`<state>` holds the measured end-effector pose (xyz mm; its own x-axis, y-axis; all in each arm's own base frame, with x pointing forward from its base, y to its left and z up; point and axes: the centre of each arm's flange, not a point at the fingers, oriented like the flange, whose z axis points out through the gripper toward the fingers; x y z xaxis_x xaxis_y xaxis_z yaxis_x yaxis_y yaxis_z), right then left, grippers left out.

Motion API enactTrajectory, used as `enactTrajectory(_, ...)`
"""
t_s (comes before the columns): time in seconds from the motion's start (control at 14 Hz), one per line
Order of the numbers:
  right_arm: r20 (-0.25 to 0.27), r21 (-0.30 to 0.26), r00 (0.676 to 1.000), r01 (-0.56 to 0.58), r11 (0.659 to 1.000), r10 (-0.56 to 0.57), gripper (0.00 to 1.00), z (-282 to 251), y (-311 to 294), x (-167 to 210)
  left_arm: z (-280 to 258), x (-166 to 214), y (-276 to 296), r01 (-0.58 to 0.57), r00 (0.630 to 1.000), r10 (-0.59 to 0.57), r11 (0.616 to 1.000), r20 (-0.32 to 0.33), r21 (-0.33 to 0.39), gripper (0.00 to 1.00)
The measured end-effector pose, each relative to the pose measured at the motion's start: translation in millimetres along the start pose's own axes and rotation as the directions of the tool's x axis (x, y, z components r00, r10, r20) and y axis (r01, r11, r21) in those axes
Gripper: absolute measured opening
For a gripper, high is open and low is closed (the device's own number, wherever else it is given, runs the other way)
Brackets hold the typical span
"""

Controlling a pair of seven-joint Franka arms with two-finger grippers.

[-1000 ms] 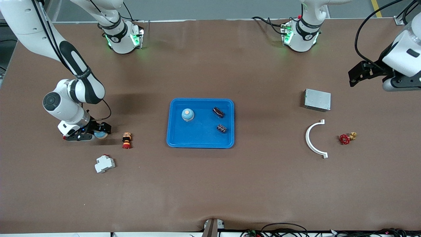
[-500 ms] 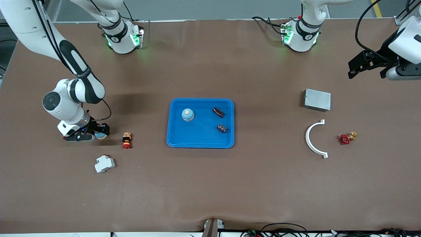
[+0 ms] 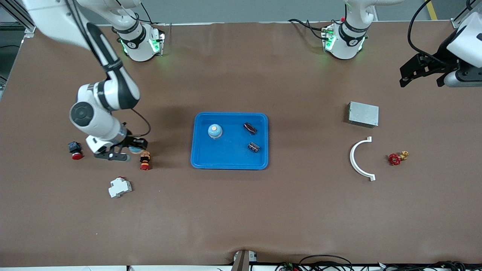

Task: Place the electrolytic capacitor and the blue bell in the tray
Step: 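Carry the bell with the right gripper over the tray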

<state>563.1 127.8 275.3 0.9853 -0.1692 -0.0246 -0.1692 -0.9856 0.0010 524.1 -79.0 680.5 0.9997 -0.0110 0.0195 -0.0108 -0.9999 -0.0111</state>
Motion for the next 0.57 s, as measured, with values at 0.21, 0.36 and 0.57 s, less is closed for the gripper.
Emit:
enactTrajectory(0.21,-0.031,0.018,0.993,-0.11,0.994,0.111,0.66,-25,-89,-28,-8,-13,11,-0.023,1.0,0.023,1.0,0.021,0.006,1.0)
enactTrajectory(0.36,-0.038,0.032,0.984,-0.173,0.984,0.174,0.66,-29,-130,-46,-8,-16,19,-0.039,0.999,0.039,0.999,0.03,0.007,1.0)
enactTrajectory(0.57,-0.027,0.039,0.968,-0.249,0.968,0.25,0.66,-16,-177,-62,-6,-23,43,-0.085,0.995,0.084,0.996,0.053,0.01,1.0)
